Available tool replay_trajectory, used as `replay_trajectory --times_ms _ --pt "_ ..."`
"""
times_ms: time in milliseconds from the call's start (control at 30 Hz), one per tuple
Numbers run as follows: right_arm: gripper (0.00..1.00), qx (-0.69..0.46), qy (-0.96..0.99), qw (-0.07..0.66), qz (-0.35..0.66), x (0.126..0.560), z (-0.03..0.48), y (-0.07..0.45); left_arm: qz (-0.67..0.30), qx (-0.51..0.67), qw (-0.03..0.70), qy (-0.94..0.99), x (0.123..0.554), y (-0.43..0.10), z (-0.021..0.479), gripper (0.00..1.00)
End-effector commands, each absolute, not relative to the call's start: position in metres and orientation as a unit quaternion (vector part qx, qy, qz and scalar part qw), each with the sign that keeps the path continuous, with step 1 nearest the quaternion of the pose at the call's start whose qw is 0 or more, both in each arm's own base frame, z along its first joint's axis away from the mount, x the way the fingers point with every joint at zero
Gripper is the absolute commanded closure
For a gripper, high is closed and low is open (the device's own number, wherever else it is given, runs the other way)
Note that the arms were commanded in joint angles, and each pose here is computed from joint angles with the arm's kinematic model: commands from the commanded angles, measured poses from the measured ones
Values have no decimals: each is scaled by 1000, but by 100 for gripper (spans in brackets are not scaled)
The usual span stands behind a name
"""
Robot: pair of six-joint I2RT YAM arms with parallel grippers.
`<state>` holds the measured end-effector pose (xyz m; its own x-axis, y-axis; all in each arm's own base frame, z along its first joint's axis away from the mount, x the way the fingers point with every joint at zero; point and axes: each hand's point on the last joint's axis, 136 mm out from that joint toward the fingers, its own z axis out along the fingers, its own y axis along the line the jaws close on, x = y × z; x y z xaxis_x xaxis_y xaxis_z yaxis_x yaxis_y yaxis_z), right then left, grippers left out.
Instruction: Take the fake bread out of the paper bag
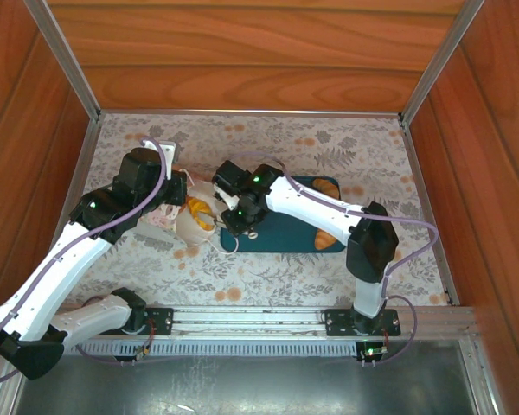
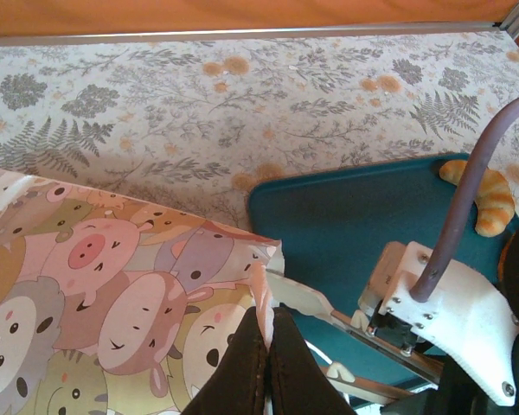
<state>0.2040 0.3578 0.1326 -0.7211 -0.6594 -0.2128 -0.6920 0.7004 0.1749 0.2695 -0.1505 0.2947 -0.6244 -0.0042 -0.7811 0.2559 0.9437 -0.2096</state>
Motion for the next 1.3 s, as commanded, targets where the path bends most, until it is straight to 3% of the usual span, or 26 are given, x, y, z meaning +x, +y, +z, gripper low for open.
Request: replay_trajectory --times_ms 0,200,367,567,800,967,1267 --pt "53 -378 910 66 160 197 138 375 -161 63 445 879 273 -150 311 100" --pt "65 -364 915 57 162 194 136 373 -161 63 444 879 272 -151 310 100" --pt "70 -357 917 54 168 186 153 362 -160 63 448 877 273 -149 313 100" --pt "71 -317 907 64 269 154 197 338 -158 60 451 877 272 -147 313 100" --pt "71 -214 937 53 273 131 190 256 -161 63 453 875 274 -150 315 100" --pt "70 -117 954 81 262 153 186 202 -169 60 455 872 272 -150 316 100" --pt "69 -59 962 66 259 202 162 177 -171 60 455 872 272 -152 314 100"
